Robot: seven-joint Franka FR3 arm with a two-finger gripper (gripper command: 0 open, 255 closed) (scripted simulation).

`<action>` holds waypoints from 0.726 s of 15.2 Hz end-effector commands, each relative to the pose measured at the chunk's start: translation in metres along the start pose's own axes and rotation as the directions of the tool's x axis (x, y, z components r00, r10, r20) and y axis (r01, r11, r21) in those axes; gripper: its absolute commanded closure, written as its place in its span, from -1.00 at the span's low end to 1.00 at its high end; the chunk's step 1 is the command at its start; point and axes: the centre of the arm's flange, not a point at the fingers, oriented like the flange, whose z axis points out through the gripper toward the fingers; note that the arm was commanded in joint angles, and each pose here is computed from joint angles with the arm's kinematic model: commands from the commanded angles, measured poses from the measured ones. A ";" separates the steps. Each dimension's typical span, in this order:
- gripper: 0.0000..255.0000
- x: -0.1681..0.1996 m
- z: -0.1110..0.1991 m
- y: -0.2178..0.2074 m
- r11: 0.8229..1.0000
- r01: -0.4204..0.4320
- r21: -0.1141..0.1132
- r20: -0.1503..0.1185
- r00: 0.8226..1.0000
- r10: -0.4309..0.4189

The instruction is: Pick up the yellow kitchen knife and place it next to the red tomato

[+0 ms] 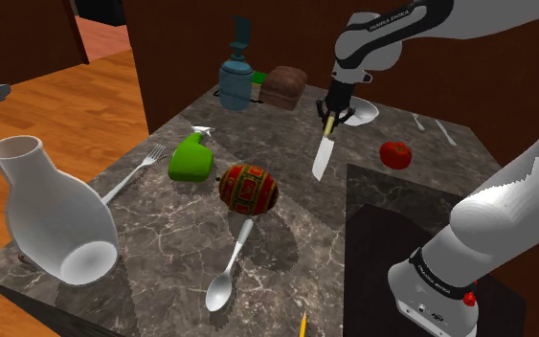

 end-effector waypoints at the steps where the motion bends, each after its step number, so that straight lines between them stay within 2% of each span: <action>1: 1.00 0.002 0.010 -0.001 1.000 0.000 0.000 0.000 1.000 0.000; 2: 1.00 0.003 0.017 -0.001 1.000 0.000 0.000 0.000 1.000 0.000; 10: 1.00 0.003 0.017 -0.001 1.000 0.000 0.000 0.000 1.000 0.000; 11: -1.00 0.003 0.017 -0.001 1.000 0.000 0.000 0.000 1.000 0.000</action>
